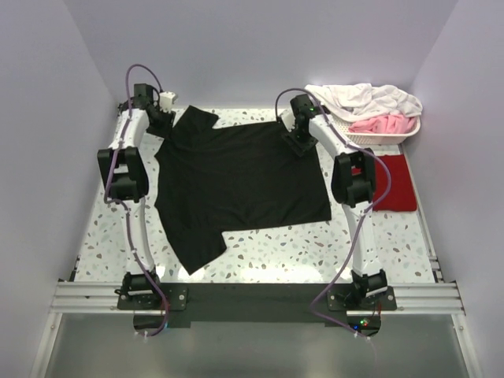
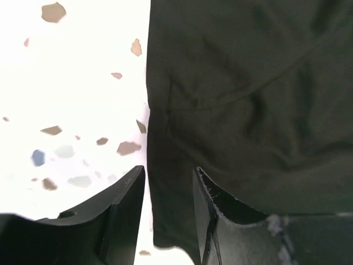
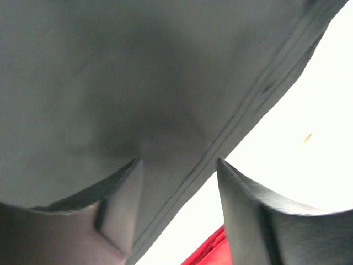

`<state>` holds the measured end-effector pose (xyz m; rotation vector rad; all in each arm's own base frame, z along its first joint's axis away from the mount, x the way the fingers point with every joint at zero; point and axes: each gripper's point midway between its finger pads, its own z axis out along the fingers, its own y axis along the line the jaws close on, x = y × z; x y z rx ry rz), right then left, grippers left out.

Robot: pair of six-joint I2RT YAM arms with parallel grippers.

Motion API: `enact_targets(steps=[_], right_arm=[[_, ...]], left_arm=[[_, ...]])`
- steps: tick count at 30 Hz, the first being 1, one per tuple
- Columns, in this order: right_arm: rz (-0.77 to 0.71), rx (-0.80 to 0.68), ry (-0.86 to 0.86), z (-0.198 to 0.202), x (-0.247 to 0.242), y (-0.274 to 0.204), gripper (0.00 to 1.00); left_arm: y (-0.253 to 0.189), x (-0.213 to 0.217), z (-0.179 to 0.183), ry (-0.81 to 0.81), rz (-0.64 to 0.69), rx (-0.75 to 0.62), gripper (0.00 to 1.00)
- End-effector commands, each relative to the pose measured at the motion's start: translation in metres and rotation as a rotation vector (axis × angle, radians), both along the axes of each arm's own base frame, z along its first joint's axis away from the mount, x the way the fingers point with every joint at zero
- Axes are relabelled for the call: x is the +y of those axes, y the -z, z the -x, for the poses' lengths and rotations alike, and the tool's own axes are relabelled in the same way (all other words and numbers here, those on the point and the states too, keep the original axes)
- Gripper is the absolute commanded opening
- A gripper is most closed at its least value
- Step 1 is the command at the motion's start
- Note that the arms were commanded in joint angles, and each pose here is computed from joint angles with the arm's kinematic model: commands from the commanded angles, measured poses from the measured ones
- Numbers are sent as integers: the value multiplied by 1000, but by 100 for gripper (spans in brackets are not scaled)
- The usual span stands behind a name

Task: Fold and stack the t-shirts
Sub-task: Flatten the tshirt out

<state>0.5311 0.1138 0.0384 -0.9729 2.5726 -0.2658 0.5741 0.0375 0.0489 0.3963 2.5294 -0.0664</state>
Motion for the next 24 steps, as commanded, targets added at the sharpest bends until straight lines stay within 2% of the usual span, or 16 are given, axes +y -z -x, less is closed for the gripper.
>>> enact_targets(steps=[1,2,3,4,8,9,11,14,17,24], right_arm=[[-126,-50,-47,21,15,-68,61],[-152,-25,-75,33,18,-71,62],[-134,-7,-107,51,12,-79,62],[-149,19,-123,62,13,-78,62],[-147,178,-191,118,4,-65,60],[-132,235,-218,133,1,-54,57],[-117,285,-234,149,-5,-49,54],[-96,341,-251,167,-12,-34,50],[-84,390,-249,178,-16,-15,46],[-63,458,-225,194,-23,22,43]], left_arm=[[-78,-4,6,69,-3,-138,46],[-56,-8,30,83,12,-69,46],[-79,-10,42,94,9,-104,46],[-78,-14,55,111,24,-90,46],[-46,-30,128,145,83,66,45],[-48,-34,143,151,101,91,45],[-27,-38,173,150,119,172,44],[-15,-40,203,150,119,221,43],[7,-34,221,126,102,289,40],[39,-7,210,22,42,339,36]])
